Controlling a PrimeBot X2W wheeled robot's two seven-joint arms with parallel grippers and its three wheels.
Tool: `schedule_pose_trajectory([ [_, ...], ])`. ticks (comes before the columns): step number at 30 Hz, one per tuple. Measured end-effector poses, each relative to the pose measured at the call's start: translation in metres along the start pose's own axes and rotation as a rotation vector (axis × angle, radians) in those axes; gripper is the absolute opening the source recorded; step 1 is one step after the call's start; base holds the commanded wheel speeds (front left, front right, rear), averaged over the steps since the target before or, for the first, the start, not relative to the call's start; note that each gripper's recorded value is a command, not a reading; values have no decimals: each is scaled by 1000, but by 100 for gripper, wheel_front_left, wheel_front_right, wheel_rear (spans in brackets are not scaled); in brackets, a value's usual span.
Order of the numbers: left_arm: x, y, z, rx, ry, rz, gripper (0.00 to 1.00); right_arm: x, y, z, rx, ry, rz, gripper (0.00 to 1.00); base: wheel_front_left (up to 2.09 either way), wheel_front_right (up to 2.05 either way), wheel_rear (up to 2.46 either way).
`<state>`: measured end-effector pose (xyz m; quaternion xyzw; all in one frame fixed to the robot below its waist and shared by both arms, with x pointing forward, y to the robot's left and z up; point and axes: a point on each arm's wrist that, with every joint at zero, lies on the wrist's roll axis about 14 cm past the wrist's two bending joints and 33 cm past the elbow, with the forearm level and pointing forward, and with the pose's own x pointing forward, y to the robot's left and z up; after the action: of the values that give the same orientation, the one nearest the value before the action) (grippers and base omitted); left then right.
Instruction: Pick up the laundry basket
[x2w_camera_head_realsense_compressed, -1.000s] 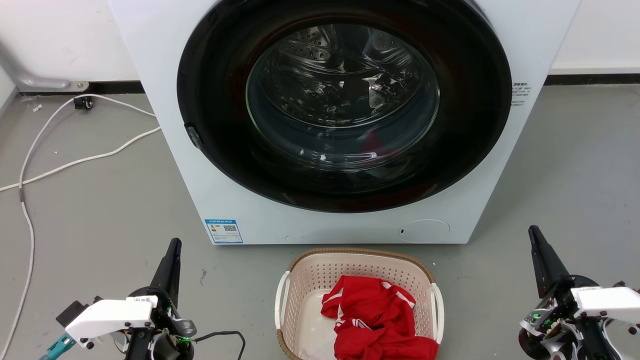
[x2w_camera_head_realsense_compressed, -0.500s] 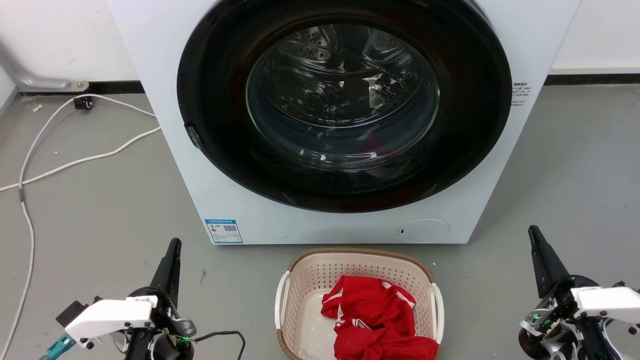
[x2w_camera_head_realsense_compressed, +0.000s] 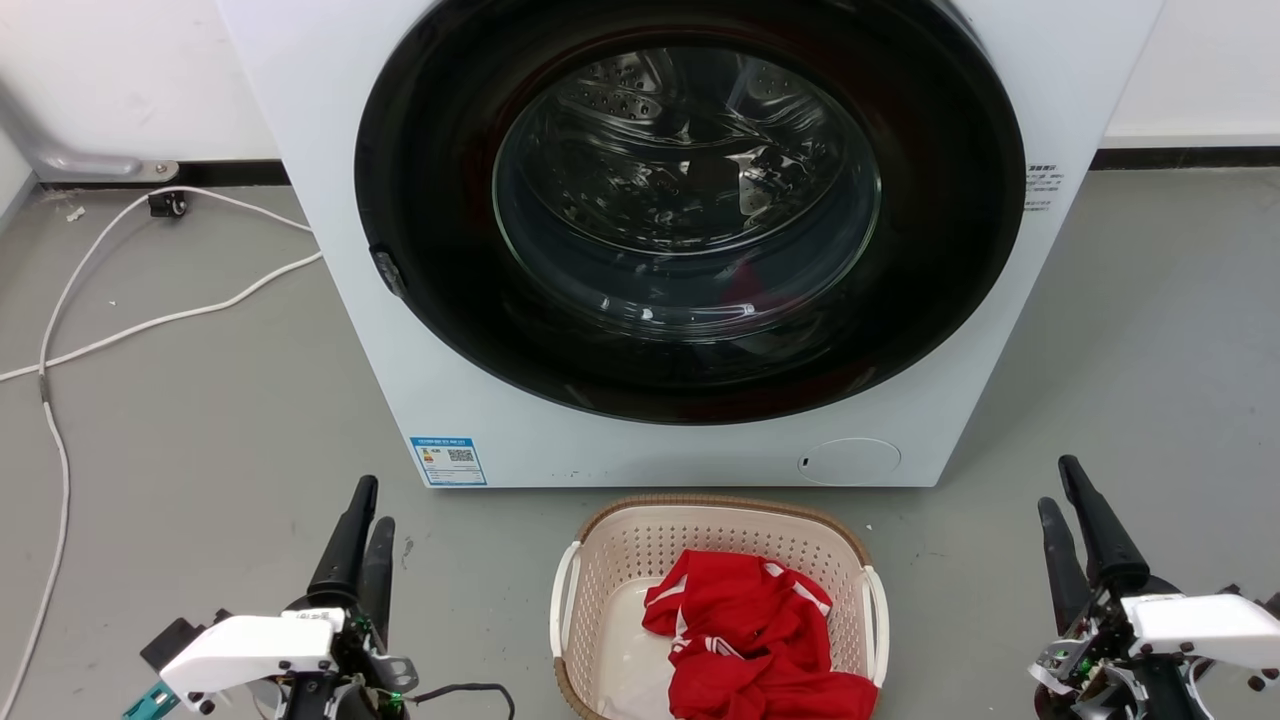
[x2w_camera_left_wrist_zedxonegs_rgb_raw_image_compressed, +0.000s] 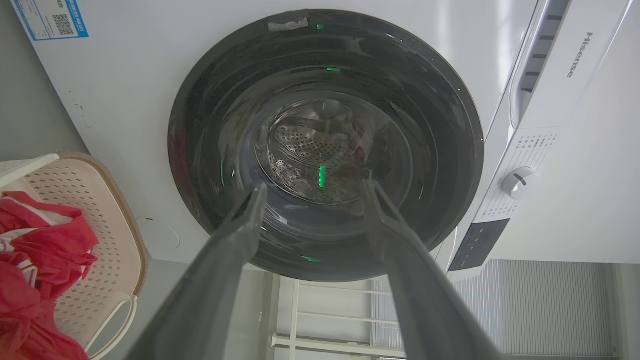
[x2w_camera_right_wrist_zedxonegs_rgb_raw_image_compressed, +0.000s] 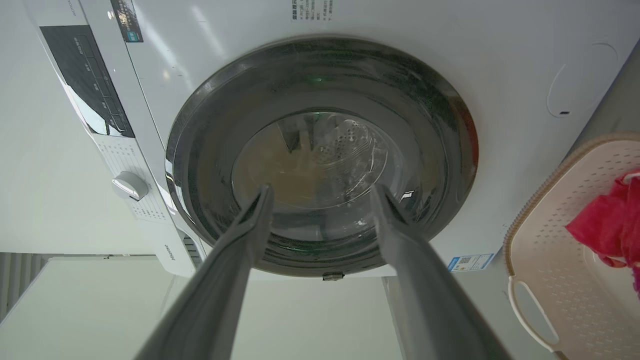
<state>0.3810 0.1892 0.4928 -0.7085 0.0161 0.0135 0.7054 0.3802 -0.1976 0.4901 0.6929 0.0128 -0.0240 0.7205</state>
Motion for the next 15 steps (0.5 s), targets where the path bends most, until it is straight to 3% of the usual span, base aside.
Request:
schedule_pose_trajectory([
  [6,1,-5,-9,62,14,-15,100,-1,1,-2,-117,0,3,100,0,0,0],
  [15,1,-7,-10,281,15,-22,100,-1,9,-5,-361,10,24,100,0,0,0],
])
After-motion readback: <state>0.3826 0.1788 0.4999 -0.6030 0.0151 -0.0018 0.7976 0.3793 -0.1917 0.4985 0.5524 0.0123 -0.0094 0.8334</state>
